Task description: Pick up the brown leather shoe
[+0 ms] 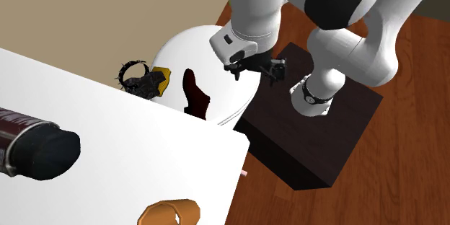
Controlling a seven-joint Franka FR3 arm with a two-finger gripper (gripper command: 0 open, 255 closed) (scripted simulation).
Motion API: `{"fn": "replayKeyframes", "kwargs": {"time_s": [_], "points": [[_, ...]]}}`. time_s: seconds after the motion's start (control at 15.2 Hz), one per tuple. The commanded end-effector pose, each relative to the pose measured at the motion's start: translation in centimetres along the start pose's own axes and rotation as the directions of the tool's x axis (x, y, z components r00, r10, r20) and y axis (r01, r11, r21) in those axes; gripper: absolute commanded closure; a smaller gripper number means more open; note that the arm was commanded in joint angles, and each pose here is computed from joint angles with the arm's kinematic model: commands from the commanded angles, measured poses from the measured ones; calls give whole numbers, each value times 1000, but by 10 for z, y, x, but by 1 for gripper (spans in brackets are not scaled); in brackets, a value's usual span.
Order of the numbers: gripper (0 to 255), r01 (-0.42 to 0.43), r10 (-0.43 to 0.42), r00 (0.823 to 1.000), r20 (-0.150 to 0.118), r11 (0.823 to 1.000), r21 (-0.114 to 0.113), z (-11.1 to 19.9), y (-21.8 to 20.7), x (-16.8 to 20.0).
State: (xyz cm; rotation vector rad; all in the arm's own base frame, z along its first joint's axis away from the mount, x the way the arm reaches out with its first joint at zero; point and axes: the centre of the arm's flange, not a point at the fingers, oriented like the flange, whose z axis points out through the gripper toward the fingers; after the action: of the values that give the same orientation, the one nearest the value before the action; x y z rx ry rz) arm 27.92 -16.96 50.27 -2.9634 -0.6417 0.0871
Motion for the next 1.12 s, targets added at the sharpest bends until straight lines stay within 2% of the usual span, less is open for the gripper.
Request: {"fn": "replayKeyframes", "kwargs": {"time_s": [0.0,0.53,1.06], "points": [[0,47,-47,999,5,999,-3,13,20,-7],[0,213,-213,977,24,977,-8,56,112,-24],[0,373,-373,927,44,928,-10,99,207,-26]]}}
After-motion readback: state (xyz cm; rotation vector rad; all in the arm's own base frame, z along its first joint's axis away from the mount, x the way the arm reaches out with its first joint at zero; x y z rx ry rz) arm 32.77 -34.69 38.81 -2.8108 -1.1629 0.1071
